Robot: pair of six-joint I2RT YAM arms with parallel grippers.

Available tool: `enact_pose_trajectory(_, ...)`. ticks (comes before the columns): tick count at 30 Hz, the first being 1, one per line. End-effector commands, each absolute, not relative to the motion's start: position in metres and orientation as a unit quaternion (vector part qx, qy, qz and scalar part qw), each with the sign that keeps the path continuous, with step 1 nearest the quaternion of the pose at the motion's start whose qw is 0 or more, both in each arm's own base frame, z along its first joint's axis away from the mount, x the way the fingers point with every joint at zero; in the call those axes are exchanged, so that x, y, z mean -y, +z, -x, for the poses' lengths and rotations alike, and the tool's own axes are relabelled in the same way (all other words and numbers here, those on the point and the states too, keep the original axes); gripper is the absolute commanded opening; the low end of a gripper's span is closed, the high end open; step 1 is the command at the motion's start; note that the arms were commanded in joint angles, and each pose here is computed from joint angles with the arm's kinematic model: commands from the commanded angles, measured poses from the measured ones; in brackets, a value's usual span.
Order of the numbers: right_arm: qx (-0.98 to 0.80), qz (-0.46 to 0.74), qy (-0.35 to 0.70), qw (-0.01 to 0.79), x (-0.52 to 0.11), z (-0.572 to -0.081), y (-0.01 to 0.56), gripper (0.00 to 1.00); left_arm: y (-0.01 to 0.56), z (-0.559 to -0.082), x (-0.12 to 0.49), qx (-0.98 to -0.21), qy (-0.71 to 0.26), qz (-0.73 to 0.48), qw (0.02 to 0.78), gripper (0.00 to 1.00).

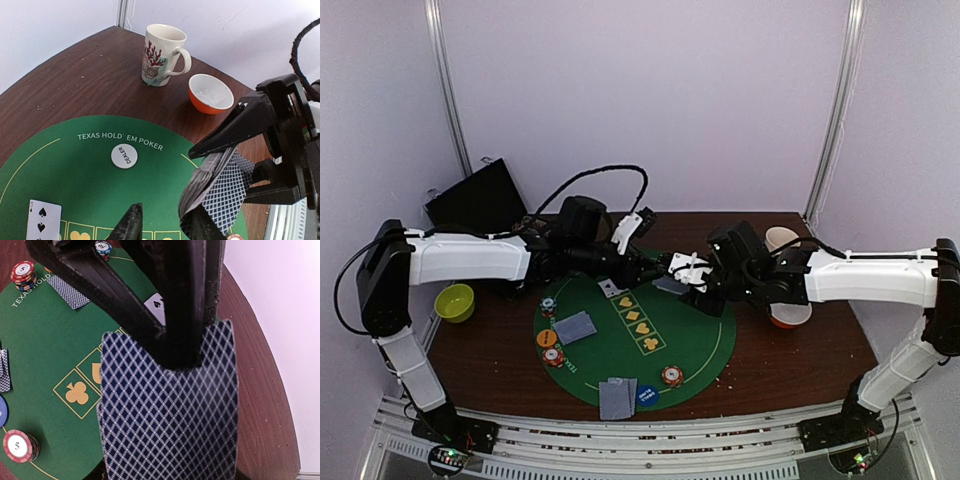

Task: Distribute texas hold em gaming equipment
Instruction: Pick up the poker card from the face-down deck piles, then flop the poker card into the community card area.

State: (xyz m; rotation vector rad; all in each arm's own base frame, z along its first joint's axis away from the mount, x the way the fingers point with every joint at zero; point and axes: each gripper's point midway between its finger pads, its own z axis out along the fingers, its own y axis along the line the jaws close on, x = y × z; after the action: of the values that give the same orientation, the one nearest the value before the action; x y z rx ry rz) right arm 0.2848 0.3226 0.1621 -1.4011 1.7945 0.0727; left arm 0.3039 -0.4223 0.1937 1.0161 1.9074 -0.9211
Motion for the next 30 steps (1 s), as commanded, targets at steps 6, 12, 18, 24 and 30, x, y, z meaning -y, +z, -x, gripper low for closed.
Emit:
enact_pose_trajectory(6, -0.711, 0.547, 0.031, 0.441, -0.327, -0.289, 0.181, 0.50, 0.214, -0.290, 0.415, -0.709, -0.369, -0.449, 0.399, 0.00)
enact_pose_trajectory(12, -0.721, 0.542, 0.019, 0.432, -0.318, -0.292, 0.175, 0.50, 0.228, -0.294, 0.382, -0.697, -0.356, -0.452, 0.427, 0.00)
enact_pose_trajectory(18, -0.729, 0.533, 0.014, 0.430, -0.307, -0.297, 0.172, 0.50, 0.243, -0.325, 0.325, -0.685, -0.290, -0.453, 0.491, 0.00)
enact_pose_trajectory(24, -0.727, 0.534, 0.017, 0.431, -0.305, -0.297, 0.173, 0.50, 0.220, -0.354, 0.300, -0.575, -0.081, -0.554, 0.597, 0.00)
enact_pose_trajectory(30, -0.725, 0.531, 0.022, 0.437, -0.304, -0.295, 0.179, 0.50, 0.178, -0.376, 0.321, -0.491, 0.016, -0.630, 0.602, 0.00)
